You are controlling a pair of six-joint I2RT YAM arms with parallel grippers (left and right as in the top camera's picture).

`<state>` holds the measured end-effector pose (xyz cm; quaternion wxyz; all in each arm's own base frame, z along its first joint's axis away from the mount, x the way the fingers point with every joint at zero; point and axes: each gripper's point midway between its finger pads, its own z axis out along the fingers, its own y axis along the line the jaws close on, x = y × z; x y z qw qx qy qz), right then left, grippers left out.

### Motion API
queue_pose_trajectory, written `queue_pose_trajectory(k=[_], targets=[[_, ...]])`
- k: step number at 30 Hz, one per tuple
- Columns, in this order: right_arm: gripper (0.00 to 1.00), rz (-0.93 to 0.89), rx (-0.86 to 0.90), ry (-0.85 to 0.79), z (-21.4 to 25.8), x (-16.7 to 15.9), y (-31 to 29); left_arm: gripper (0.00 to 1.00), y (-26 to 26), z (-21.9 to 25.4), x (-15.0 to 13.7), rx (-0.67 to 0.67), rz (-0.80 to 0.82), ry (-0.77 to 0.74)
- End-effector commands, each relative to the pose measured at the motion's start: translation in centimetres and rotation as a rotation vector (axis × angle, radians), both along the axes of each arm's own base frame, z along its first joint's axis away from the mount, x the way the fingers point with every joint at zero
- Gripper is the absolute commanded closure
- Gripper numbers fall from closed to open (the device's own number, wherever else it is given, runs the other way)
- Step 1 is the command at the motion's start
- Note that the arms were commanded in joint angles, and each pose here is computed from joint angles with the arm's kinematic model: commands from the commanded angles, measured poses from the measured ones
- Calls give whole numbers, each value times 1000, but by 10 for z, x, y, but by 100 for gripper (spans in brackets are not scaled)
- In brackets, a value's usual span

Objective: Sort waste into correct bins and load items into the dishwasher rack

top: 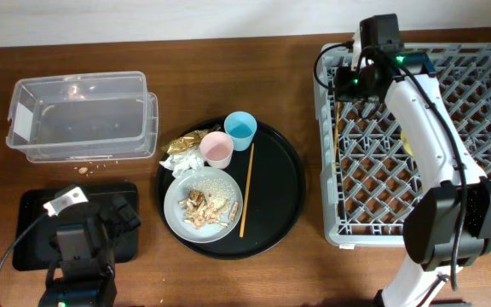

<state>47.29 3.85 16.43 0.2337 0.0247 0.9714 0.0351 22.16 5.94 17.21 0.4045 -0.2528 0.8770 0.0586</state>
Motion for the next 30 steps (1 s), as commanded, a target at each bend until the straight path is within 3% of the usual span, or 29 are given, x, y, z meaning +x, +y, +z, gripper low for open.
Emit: queue_pose_trajectory(k=[1,6,9,15,21,30], targets=[[40,25,73,22,12,-15,12,1,1,7,1,4,7,-22],[40,89,289,89,42,-56,64,1,1,7,1,5,7,-22],[40,54,309,192,37,-83,90,1,1,7,1,5,7,-21],[40,-70,212,285,-15,-115,138,1,1,7,1,4,7,-21],[40,-138,298,254,-73,-128,192,1,1,7,1,4,7,-21],[42,-295,208,226,-127,-132,195,1,1,7,1,4,7,-21]])
